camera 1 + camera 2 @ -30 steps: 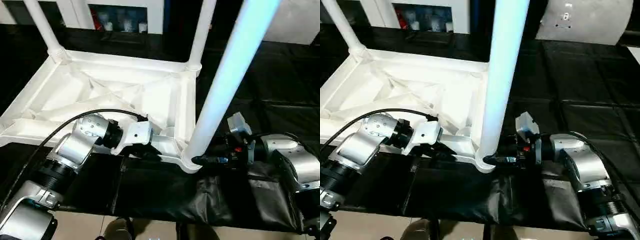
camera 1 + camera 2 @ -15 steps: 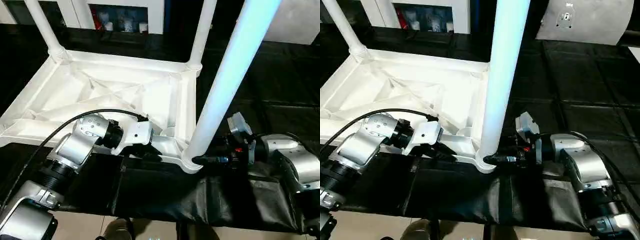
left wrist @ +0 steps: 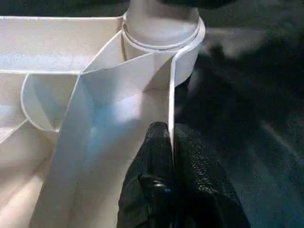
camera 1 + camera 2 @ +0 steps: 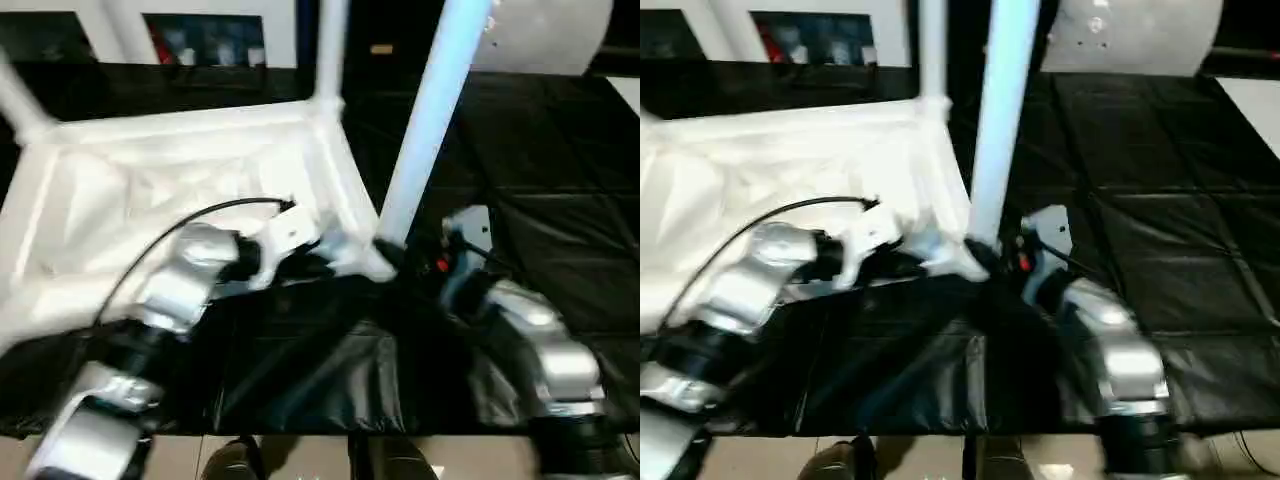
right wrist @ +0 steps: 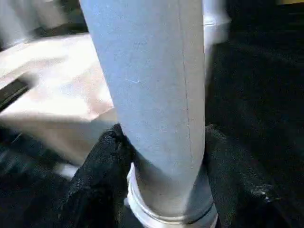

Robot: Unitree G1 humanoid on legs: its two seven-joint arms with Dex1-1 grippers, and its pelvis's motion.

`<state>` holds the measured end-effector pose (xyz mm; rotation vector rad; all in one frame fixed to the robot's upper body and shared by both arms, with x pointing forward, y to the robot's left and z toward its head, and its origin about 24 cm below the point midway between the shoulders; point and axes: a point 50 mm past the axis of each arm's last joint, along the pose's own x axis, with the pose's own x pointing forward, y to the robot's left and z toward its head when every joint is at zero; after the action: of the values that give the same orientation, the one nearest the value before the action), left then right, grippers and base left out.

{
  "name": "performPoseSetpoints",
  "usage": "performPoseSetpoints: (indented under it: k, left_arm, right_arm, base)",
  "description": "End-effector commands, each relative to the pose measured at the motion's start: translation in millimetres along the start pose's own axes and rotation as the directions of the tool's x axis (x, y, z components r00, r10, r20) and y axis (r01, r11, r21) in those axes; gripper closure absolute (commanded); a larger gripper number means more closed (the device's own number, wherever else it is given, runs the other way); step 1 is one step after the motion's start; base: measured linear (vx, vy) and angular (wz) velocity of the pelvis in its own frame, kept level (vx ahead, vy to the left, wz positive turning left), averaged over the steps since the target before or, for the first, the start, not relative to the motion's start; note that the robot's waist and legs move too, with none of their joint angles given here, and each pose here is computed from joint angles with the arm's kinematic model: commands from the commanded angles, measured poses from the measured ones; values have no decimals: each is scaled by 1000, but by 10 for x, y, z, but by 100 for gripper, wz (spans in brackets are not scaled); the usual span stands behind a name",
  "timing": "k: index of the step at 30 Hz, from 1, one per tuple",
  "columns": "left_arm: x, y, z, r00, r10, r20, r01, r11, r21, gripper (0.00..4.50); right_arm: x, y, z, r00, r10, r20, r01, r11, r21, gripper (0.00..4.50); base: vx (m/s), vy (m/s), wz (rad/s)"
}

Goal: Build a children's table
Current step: Rotate leg to tighten

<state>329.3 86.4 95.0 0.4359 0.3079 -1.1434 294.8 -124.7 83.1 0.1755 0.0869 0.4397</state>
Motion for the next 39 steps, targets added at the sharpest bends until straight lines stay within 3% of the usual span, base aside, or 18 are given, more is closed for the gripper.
performPoseSetpoints:
  k: [1,3,5,8,11,18,21,22,23,25,29,32,35,37,38,39]
  left_arm:
    - [328,-194,270,996,-34,81,33,999,20,450]
    - [385,-221,313,995,-25,92,23,1000,19,450]
    - [429,-248,341,995,-21,98,19,1000,21,450]
    - [446,-260,341,995,-21,100,19,999,28,450]
    - [414,-230,306,995,-24,94,19,999,46,450]
    - [277,-170,206,993,-27,119,16,996,87,450]
    - [206,-207,237,978,-37,205,29,999,43,450]
    - [203,-210,239,977,-38,209,30,999,41,450]
    - [191,-223,245,973,-42,226,36,999,31,407]
    - [157,-254,263,964,-41,262,37,999,21,392]
    - [53,-289,305,958,3,286,-12,1000,28,359]
    - [-141,-307,266,968,47,245,-51,999,10,342]
    - [-278,-323,189,975,65,215,-66,998,-3,320]
    - [-530,-377,35,984,89,154,-84,996,-38,299]
    - [-530,-377,35,984,89,154,-84,996,-38,294]
    - [-705,-456,-50,989,84,125,-80,996,-44,275]
  right_arm:
    - [199,457,-66,999,29,-19,-27,995,101,252]
    - [225,485,-58,1000,-15,0,15,993,115,252]
    - [234,488,-62,998,-56,11,54,993,109,196]
    - [204,434,-82,994,-112,0,111,988,105,172]
    - [133,340,-71,993,-119,12,119,993,26,138]
    - [-267,-10,-18,998,-41,44,44,997,-58,68]
    - [-508,-81,84,994,101,47,-98,993,-61,43]
    - [-517,-80,87,993,108,45,-105,993,-61,35]
    - [-556,-75,99,990,136,37,-134,989,-60,22]
    - [-634,-64,170,976,214,34,-210,974,-84,5]
    - [-718,-29,403,938,330,110,-318,941,-114,0]
    - [-775,97,556,883,443,157,-432,896,-99,0]
    - [-754,165,581,868,471,156,-460,882,-102,0]
    - [-624,257,592,871,462,164,-449,886,-113,0]
    - [-624,257,592,871,462,164,-449,886,-113,0]
    - [-528,327,569,879,452,153,-439,891,-114,0]
  base:
    - [0,0,0]
    - [0,0,0]
    - [0,0,0]
    - [0,0,0]
    - [0,0,0]
    - [0,0,0]
    - [0,0,0]
    - [0,0,0]
    - [0,0,0]
    - [0,0,0]
    - [0,0,0]
    - [0,0,0]
    - [0,0,0]
    - [0,0,0]
    - [0,0,0]
    - [0,0,0]
